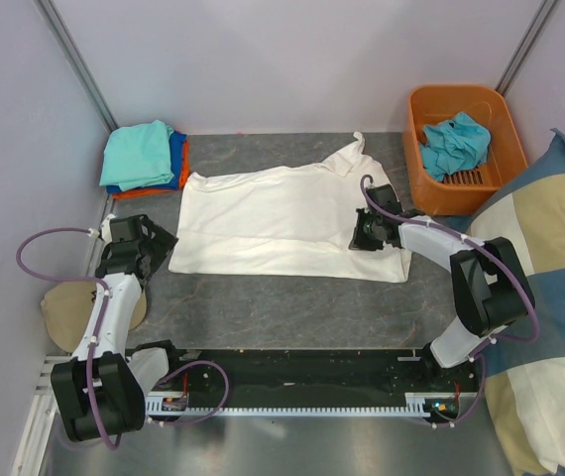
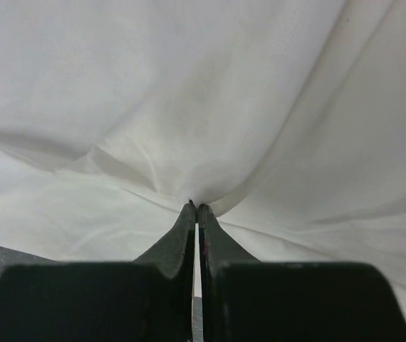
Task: Fold and stack the t-shirts
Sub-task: Fold the tshirt
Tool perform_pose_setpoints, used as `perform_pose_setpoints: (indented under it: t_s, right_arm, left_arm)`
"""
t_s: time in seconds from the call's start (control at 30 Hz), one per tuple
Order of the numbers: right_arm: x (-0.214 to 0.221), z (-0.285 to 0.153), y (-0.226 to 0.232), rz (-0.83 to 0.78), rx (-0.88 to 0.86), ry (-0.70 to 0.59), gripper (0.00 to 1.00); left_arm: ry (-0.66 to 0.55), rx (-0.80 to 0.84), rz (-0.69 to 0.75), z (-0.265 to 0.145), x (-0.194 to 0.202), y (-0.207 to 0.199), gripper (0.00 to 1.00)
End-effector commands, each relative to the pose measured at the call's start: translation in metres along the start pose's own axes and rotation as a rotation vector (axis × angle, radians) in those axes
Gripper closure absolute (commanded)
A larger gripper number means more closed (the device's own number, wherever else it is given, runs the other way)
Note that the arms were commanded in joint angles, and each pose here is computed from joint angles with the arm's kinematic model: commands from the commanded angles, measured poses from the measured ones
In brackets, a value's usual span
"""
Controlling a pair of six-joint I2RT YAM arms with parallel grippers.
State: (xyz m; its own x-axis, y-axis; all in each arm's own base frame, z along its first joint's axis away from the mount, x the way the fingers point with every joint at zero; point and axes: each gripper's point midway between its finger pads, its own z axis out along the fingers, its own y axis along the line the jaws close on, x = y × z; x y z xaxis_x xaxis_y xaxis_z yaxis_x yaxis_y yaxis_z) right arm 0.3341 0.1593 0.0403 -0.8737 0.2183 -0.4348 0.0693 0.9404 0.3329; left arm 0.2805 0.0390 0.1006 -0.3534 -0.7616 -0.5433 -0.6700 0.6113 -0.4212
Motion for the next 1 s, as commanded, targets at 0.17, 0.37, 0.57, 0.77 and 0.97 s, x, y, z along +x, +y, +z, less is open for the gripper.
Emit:
perform_pose_setpoints:
  t_s: [0.17, 0.37, 0.57, 0.77, 0.97]
  right_arm:
    - [-0.041, 0.000, 0.036, -0.017, -0.093, -0.078, 1.00]
    - [-0.056, 0.022, 0.048, -0.026, -0.129, -0.089, 1.00]
    - [-0.078, 0.042, 0.056, -0.053, -0.135, -0.115, 1.00]
    - [-0.098, 0.050, 0.067, -0.055, -0.150, -0.148, 1.00]
    - [-0.107, 0.059, 0.074, -0.059, -0.168, -0.152, 1.00]
  left_arm:
    - [-0.009, 0.013, 0.026, 0.001, -0.005, -0.003, 0.00]
    - [-0.008, 0.012, 0.029, 0.000, -0.004, -0.003, 0.00]
    - [-0.005, 0.008, 0.033, 0.001, -0.003, 0.000, 0.00]
    - [0.001, 0.001, 0.038, 0.002, -0.001, 0.001, 0.00]
    - [0.000, 0.002, 0.044, 0.002, -0.002, 0.001, 0.00]
